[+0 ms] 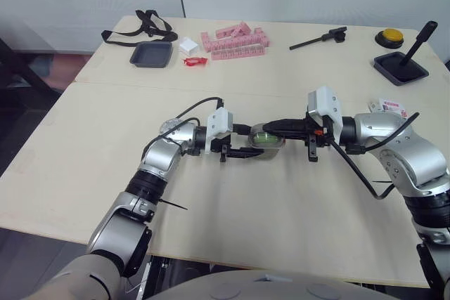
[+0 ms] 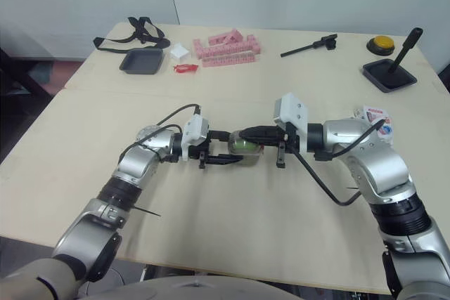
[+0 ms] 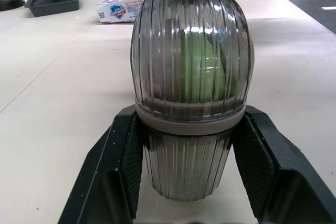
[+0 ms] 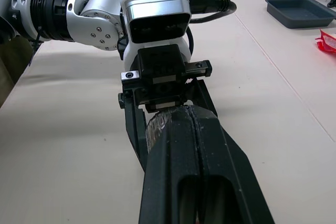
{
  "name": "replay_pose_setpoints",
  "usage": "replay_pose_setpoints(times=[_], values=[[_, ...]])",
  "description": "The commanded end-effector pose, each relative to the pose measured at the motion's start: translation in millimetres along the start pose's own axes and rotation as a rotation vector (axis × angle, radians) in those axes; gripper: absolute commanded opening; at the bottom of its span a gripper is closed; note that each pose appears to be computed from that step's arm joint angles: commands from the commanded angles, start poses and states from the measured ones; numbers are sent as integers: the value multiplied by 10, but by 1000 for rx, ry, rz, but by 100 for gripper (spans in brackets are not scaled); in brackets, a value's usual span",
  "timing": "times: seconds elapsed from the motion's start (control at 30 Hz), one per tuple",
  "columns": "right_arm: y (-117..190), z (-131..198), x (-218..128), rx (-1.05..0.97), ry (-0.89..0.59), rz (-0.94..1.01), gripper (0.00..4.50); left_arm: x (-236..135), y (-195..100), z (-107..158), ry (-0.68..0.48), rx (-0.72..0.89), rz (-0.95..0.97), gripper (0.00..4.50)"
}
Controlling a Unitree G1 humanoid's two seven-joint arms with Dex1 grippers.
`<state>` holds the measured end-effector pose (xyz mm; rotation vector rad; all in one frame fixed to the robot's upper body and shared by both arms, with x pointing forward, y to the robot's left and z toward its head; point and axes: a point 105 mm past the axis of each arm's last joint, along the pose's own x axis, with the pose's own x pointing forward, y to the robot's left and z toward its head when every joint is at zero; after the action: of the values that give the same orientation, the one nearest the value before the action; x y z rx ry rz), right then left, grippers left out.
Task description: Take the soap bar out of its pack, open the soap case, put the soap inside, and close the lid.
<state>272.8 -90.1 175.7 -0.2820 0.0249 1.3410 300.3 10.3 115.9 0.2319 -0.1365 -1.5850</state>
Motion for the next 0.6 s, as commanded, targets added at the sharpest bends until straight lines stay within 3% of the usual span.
replay_pose_setpoints(times=[0.03, 0.27, 0.5, 0.6], values=[[4, -235, 29, 51, 79, -2, 3, -19, 25, 69, -12, 28, 12, 196], [-2, -265, 27, 58, 74, -10, 3, -32, 48, 76, -17, 18, 28, 196], [-205, -104, -149, 91, -19, -110, 3, -46, 81, 101, -34, -27, 49, 196], [-287, -30, -279, 75, -30, -157, 84, -53, 68, 89, -19, -30, 37, 196]])
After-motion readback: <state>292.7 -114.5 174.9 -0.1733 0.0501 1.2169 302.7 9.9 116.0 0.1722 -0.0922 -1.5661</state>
